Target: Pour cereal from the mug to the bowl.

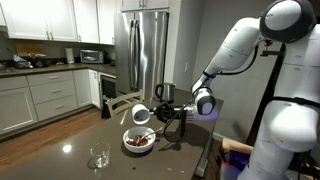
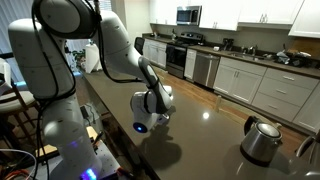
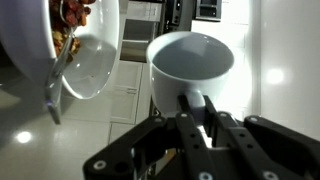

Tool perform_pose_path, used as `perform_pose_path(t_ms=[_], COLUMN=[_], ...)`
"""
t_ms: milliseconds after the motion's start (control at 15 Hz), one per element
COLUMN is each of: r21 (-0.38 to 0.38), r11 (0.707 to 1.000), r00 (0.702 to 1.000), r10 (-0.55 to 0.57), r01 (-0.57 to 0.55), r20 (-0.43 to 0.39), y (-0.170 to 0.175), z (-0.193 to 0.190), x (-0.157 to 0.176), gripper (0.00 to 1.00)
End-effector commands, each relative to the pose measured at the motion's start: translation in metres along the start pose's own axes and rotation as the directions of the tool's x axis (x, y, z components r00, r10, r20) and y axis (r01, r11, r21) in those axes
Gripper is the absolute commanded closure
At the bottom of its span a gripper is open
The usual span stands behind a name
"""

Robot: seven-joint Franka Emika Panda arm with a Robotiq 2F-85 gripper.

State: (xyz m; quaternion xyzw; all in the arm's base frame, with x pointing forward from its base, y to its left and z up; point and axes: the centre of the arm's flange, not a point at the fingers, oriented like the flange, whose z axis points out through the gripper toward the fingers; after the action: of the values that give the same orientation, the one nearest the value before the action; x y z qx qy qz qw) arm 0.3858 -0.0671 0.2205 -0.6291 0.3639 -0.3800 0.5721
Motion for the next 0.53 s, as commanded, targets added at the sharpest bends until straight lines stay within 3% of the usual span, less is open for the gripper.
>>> perform_pose_path(t_ms=[0, 467], r21=[0.000, 0.000], r11=[1.000, 1.000], r00=[1.000, 1.000], r10=[0.001, 0.004], r01=[-0.001, -0.004], r20=[0.000, 0.000], y=[0.0000, 0.0000], z=[0.0000, 0.0000], x=[0.0000, 0.0000], gripper=[0.84, 0.84])
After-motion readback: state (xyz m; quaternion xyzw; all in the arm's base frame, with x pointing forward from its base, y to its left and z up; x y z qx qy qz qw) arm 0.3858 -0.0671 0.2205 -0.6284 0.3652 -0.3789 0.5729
